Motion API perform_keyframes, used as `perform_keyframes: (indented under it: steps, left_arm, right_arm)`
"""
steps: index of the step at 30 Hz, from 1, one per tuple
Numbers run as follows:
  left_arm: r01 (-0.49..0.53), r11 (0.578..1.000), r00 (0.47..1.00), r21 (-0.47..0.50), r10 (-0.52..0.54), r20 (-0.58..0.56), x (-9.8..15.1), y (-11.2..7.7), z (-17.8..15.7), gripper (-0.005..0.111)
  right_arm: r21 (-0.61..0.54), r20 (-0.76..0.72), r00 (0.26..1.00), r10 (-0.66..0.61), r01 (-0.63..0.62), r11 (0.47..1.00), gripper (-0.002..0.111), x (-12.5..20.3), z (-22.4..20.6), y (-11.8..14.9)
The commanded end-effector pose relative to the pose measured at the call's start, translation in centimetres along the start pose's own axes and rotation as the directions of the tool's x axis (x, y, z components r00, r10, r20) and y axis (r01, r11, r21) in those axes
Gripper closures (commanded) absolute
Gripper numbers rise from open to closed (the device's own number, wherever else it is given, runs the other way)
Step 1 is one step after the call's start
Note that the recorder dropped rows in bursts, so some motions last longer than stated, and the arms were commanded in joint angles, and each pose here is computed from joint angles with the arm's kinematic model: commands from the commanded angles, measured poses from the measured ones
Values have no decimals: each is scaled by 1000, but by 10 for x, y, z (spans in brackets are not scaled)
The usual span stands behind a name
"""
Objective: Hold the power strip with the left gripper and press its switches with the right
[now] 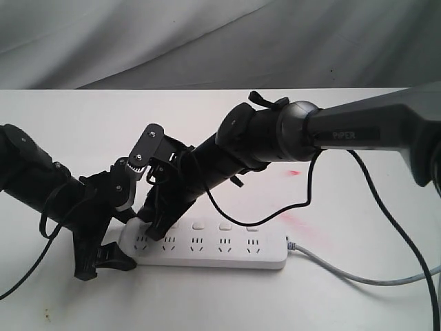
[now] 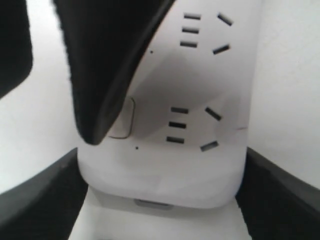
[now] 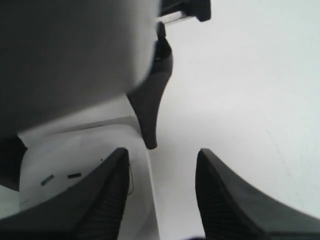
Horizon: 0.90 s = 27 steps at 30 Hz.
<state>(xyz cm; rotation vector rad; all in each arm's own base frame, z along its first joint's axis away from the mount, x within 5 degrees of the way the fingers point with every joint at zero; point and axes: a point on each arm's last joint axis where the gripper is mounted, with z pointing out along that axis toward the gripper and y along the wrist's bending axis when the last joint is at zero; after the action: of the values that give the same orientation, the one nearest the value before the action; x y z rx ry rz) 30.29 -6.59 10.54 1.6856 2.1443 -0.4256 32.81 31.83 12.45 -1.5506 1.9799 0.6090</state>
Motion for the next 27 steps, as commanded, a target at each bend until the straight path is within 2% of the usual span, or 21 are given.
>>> perform_keyframes:
  steps: [1, 16, 27]
  left_arm:
    - [11, 1000, 1000, -17, -10, 2, 0, 3, 0, 47]
    - [11, 1000, 1000, -17, -10, 2, 0, 3, 0, 47]
    - [11, 1000, 1000, -17, -10, 2, 0, 3, 0, 47]
  right_arm:
    - [20, 14, 1000, -2, 2, 1000, 68, -3, -1, -2]
    - [8, 7, 1000, 24, -24, 1000, 68, 3, 7, -2]
    - [-23, -18, 1000, -10, 9, 1000, 68, 6, 8, 0]
